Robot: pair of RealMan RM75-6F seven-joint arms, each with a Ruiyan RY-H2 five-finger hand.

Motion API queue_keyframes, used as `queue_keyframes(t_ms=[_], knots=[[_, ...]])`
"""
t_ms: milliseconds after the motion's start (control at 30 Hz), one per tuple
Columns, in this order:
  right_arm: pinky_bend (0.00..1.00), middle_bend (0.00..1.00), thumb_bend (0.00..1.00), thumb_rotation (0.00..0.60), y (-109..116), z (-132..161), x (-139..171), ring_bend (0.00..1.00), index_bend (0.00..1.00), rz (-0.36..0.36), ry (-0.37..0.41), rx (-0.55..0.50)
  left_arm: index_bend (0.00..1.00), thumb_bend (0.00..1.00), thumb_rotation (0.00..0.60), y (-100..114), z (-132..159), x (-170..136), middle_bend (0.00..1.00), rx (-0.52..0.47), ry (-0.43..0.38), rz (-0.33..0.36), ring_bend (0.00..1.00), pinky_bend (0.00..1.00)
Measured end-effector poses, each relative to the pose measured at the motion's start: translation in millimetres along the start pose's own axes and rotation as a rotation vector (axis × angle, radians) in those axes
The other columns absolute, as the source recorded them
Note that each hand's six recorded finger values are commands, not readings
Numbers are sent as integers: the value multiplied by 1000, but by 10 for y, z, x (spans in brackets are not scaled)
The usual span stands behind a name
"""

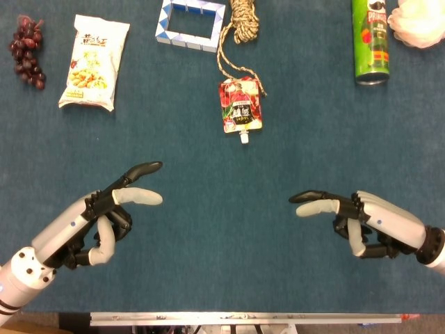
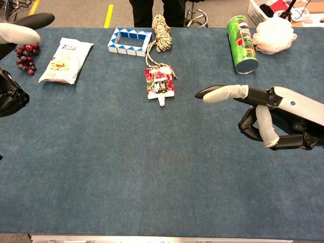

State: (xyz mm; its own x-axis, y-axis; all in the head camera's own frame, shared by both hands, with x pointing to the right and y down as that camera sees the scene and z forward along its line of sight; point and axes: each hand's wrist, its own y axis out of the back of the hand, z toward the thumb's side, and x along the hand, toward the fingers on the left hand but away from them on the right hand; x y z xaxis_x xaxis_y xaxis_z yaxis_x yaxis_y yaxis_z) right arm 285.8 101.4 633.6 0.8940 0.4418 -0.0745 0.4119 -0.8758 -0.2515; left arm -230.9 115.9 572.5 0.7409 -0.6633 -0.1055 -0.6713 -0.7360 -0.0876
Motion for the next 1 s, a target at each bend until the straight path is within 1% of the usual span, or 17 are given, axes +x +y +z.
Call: queue_keyframes(t_ms=[133,200,367,500,700,900,1000], knots=[[965,140,1000,600,-23,4,5,905,224,15,0,7,192,1000,600,7,-30,-8,0,30,12,10,921,979],[965,145,1000,600,-57,12,9,905,244,40,4,5,192,1000,600,8,-61,-16,0,38,24,12,921,979],[965,159,1000,600,-108,30,8,905,266,89,11,-21,195,1000,600,16,-101,-42,0,23,42,6,921,978],[965,162,1000,600,-111,10,18,905,273,92,3,-24,199,1000,600,34,-111,-57,0,10,48,6,921,979],[965,164,1000,600,-92,-11,30,905,279,73,-3,-26,199,1000,600,39,-129,-66,0,11,58,4,921,979],[965,163,1000,600,-42,-9,22,906,272,-12,13,-51,201,1000,600,46,-161,-73,0,9,70,9,921,978],[965,155,1000,600,-24,-4,25,906,264,-39,25,-81,202,1000,600,49,-172,-79,0,6,71,11,921,978]])
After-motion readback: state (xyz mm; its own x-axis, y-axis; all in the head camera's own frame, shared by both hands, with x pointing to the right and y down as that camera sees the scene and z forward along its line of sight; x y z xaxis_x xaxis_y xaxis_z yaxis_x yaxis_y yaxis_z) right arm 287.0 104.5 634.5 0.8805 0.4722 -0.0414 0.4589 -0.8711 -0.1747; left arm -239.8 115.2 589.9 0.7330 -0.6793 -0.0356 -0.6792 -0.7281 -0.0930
